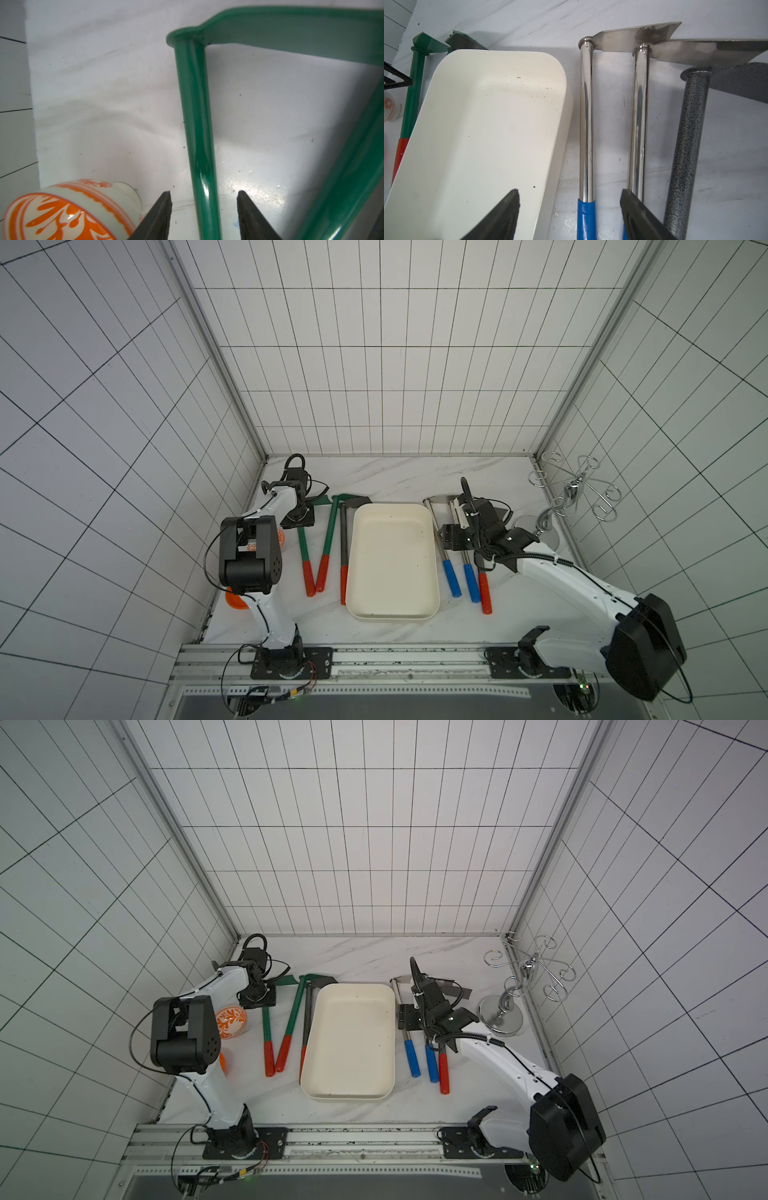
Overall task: Put the small hoe into the storage box
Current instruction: Pick up the hoe from the center of the board.
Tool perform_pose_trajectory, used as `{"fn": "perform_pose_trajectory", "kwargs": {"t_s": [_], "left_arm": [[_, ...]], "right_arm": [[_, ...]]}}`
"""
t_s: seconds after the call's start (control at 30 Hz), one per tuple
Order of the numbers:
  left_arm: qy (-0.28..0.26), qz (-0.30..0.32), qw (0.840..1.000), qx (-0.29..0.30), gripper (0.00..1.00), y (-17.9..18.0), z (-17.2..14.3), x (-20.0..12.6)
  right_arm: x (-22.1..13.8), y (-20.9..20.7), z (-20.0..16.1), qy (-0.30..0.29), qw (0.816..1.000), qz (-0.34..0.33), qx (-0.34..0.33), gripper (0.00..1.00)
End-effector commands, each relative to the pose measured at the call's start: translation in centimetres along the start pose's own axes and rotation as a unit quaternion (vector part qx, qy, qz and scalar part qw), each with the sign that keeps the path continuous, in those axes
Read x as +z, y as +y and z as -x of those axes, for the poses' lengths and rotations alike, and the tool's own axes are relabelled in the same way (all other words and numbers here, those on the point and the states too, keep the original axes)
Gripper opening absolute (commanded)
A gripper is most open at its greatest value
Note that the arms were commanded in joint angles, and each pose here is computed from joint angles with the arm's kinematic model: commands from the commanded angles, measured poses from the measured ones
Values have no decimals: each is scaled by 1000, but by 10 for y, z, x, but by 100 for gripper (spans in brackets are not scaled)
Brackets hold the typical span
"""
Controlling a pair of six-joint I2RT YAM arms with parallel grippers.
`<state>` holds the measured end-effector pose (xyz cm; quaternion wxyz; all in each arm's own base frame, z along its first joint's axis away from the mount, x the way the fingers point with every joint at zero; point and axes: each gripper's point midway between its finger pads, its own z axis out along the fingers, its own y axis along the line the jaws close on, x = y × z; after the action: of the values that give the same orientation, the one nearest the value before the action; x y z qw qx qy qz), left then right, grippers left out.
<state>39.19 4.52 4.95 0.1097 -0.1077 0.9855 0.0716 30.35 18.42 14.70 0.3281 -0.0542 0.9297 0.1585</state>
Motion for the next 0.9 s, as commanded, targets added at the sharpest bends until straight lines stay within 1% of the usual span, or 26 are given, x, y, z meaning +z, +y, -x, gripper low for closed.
{"fn": "perform_pose_trajectory", "kwargs": {"t_s": [0.0, 0.23, 0.33, 0.63, 0.87], "left_arm": [[2, -11, 1000, -29, 52, 0, 8, 5], [11, -15, 998, -52, 50, 2, 10, 18], [17, -22, 998, -53, 47, -1, 9, 24], [24, -28, 997, -63, 44, 3, 10, 36], [25, -35, 997, -63, 39, 4, 11, 39]], "right_arm": [[-8, 8, 15, -14, 1000, 8, -3, 78], [-4, 6, 9, -6, 1000, 6, -2, 78], [-3, 6, 8, -5, 1000, 8, -1, 78], [-2, 5, 6, -4, 1000, 7, -2, 78], [-1, 5, 4, -4, 1000, 7, 1, 77]]}}
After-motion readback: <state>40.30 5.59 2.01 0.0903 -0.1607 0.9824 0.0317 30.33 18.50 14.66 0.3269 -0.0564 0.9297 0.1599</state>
